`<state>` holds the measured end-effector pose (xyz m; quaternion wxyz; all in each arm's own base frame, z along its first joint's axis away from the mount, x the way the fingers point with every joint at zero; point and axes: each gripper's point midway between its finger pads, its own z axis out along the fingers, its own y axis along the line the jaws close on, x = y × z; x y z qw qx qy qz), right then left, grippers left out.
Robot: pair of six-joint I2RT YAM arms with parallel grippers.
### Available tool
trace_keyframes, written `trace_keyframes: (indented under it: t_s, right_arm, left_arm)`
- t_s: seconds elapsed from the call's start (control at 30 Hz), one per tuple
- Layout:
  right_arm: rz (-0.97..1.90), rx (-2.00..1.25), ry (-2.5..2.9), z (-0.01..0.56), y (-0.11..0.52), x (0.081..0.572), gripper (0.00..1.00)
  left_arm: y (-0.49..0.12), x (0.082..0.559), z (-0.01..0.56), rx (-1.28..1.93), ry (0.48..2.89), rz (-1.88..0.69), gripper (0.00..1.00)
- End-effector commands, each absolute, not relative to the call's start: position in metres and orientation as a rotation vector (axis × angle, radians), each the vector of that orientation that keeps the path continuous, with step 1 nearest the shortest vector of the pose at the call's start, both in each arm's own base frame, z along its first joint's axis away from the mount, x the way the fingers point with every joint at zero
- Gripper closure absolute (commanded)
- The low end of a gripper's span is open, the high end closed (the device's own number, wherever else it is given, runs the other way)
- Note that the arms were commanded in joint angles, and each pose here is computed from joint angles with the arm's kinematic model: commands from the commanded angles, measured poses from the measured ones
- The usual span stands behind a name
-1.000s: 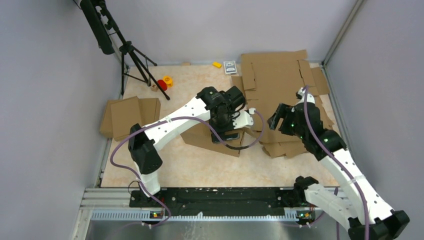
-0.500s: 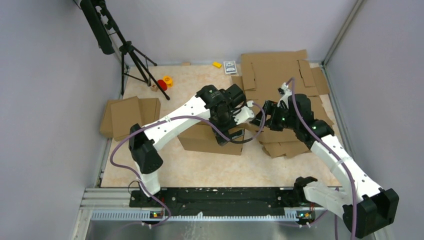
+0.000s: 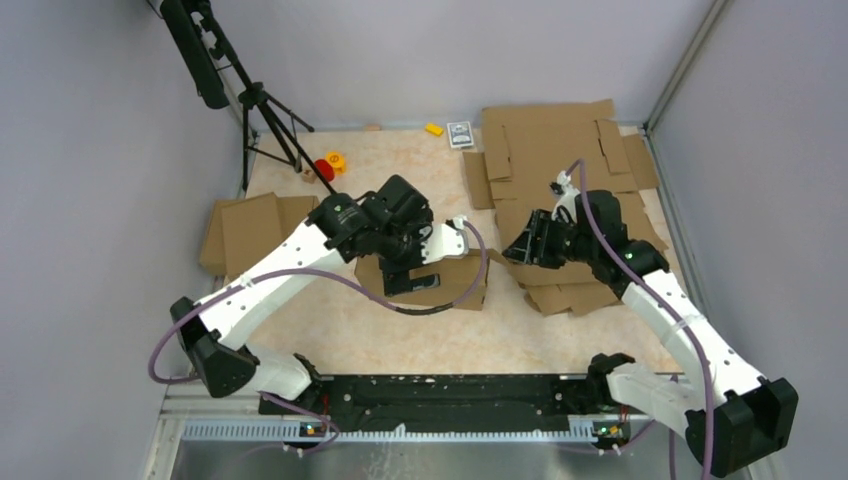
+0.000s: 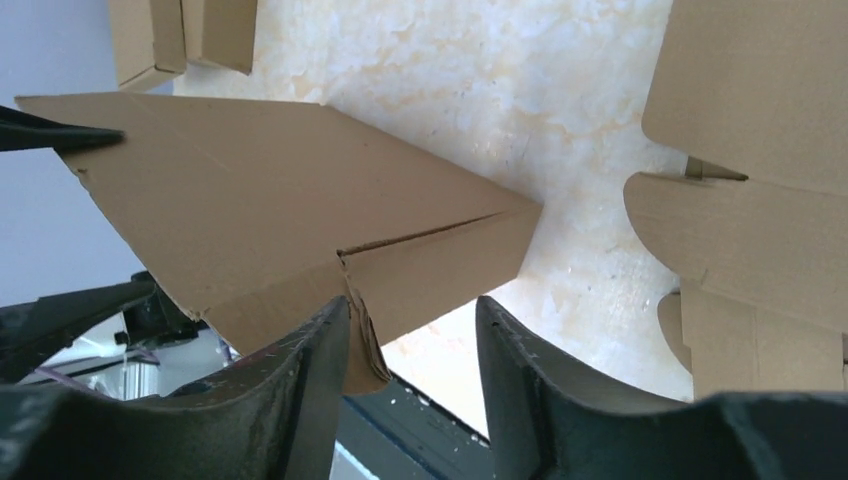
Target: Fold the paper box
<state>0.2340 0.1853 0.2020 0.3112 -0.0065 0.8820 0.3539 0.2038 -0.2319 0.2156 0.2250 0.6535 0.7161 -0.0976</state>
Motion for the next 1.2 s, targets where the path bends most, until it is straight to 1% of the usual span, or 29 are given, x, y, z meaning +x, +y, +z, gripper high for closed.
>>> trace_keyframes:
  t_s: [0.0,0.07,0.23,0.3,0.53,0.77,1.0,1.17]
  right_arm:
    - [0.947,-0.079,2.297,0.219,0.182,0.224,0.54]
    - [0.994,-0.102,2.294,0.220,0.187,0.220,0.62]
    - [1.052,-0.140,2.305,0.221,0.199,0.215,0.73]
    - [1.068,-0.159,2.307,0.222,0.206,0.213,0.75]
    - [1.094,-0.223,2.309,0.225,0.228,0.209,0.77]
    - [1.089,-0.229,2.302,0.227,0.230,0.211,0.78]
    - [1.156,-0.221,2.288,0.235,0.236,0.208,0.78]
    - [1.180,-0.234,2.296,0.234,0.241,0.203,0.80]
  left_arm:
    - [-0.248,0.211,0.217,1.856,1.809,-0.302,0.02]
    - [-0.248,0.213,0.213,1.866,1.824,-0.292,0.03]
    - [-0.254,0.214,0.208,1.898,1.832,-0.314,0.05]
    - [-0.254,0.215,0.205,1.905,1.839,-0.309,0.04]
    - [-0.259,0.222,0.207,1.874,1.828,-0.291,0.03]
    - [-0.263,0.221,0.222,1.816,1.758,-0.302,0.01]
    - [-0.266,0.217,0.213,1.833,1.757,-0.333,0.02]
    - [-0.270,0.214,0.205,1.847,1.775,-0.354,0.04]
